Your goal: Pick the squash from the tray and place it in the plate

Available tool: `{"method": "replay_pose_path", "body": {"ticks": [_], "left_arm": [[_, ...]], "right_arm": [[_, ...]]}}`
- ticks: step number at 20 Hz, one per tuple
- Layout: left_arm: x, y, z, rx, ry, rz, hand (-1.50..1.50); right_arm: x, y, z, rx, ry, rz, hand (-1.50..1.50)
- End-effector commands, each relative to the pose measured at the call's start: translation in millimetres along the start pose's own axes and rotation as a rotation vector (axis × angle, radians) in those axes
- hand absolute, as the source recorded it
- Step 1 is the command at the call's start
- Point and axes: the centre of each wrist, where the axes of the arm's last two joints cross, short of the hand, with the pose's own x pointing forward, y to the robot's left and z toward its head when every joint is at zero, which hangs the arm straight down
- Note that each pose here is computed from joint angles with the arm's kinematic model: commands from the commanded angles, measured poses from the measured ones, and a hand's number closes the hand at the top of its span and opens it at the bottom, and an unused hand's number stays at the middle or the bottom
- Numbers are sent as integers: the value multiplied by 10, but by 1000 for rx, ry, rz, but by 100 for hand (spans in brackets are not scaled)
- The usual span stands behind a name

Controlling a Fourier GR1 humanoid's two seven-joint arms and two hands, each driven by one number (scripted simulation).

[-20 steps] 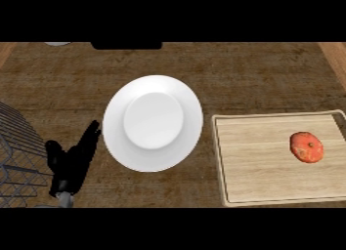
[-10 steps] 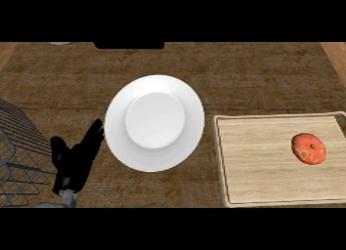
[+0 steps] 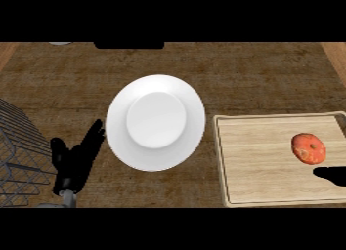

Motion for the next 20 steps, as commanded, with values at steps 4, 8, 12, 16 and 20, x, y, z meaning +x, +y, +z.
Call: {"method": "replay_pose_path", "body": {"ticks": [4,8,12,16,20], "left_arm": [[-171,34,229,-8,26,-3,0],[26,64,104,13,11,-11,0],[40,10,166,14,29,7,0],[69,-102,-69,16,26,1,0],[94,33,157,-7,24,-1,0]], "right_arm": [[273,60,10,59,18,5,-150],[334,264,166,34,19,6,-150],[224,482,-113,18,70,79,-150],[77,462,-168,13,98,125,-150],[49,567,-268,51,105,123,-150]]}}
